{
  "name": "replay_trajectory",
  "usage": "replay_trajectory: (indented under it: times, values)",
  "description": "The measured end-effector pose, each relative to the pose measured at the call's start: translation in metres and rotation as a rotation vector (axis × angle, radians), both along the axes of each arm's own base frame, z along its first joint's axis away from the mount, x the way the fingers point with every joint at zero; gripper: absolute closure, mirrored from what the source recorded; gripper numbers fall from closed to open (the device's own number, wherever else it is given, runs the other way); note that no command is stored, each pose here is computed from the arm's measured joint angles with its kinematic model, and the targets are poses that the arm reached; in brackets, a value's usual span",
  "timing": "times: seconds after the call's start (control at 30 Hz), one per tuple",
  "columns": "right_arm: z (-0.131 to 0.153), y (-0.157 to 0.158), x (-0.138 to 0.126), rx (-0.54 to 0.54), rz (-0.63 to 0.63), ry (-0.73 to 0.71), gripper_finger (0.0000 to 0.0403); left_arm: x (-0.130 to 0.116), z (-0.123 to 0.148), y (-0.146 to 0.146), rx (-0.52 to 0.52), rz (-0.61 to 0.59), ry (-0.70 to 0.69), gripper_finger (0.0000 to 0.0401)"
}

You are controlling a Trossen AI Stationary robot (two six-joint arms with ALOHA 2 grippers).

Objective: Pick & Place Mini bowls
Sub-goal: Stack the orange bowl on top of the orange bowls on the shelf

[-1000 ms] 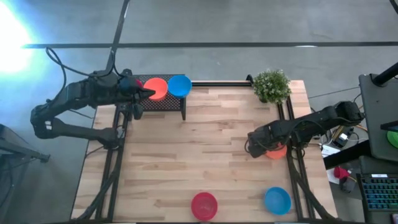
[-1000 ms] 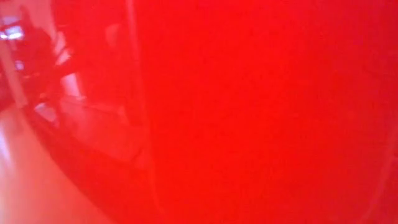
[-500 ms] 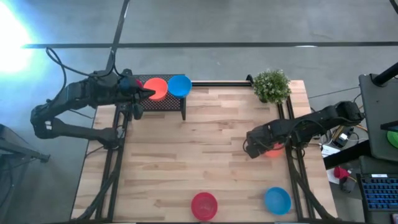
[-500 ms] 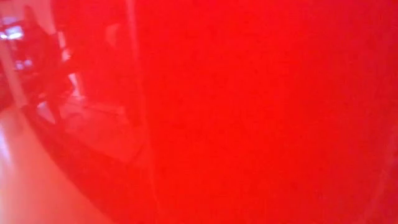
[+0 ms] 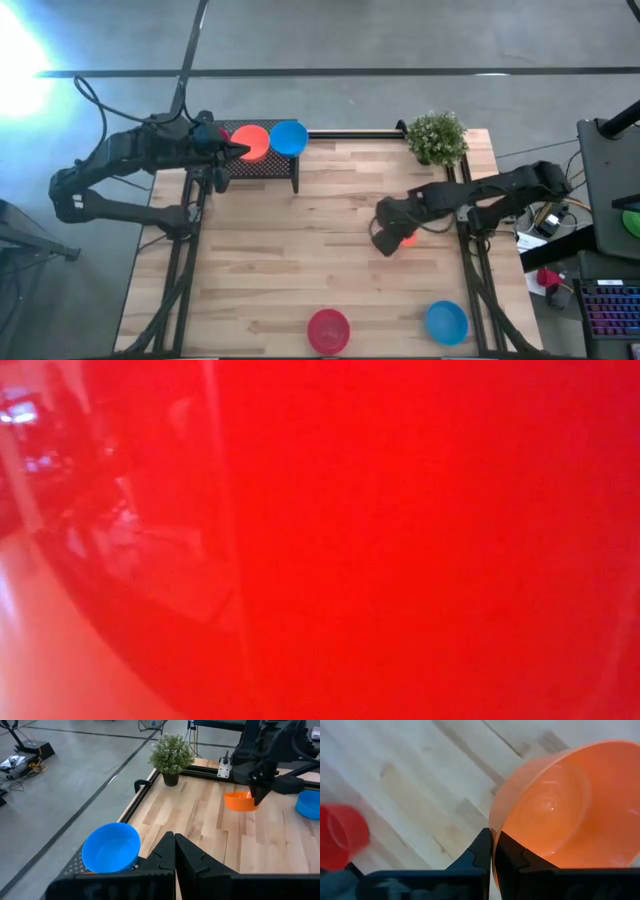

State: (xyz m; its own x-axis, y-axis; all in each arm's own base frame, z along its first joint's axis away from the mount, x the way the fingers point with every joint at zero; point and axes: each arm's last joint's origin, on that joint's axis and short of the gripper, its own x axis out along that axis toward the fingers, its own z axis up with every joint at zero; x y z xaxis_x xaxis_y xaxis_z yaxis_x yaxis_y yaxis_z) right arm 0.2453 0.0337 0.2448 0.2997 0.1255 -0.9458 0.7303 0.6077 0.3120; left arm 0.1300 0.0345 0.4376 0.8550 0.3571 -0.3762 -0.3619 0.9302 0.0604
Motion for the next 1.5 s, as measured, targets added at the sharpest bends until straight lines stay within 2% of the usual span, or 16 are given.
replay_trajectory:
  times: [0.3,0.43,0.63,0.8,1.1,1.3,1.5]
  values:
    - [0.018,0.002,0.076,-0.094,0.384,0.078,0.0394,0.001,0.003,0.000,0.028,-0.009,-0.019,0.0401]
    - [0.024,0.006,0.108,-0.142,0.563,0.046,0.0394,0.001,0.002,0.000,0.026,-0.010,-0.010,0.0401]
    - [0.011,0.007,0.143,-0.221,0.835,0.040,0.0394,0.001,0.002,0.000,0.024,-0.013,-0.008,0.0401]
    - [0.013,0.005,0.166,-0.248,1.012,-0.039,0.0394,0.001,0.002,0.000,0.017,-0.030,-0.010,0.0401]
    - [0.021,-0.016,0.195,-0.296,1.168,-0.123,0.0394,0.001,0.002,-0.001,-0.008,-0.037,-0.019,0.0401]
    - [-0.002,-0.028,0.213,-0.318,1.269,-0.114,0.0394,0.001,0.002,-0.001,-0.012,-0.043,-0.021,0.0401]
    - [-0.026,-0.028,0.228,-0.285,1.289,-0.069,0.0394,0.001,0.002,-0.001,-0.056,-0.027,-0.038,0.0401]
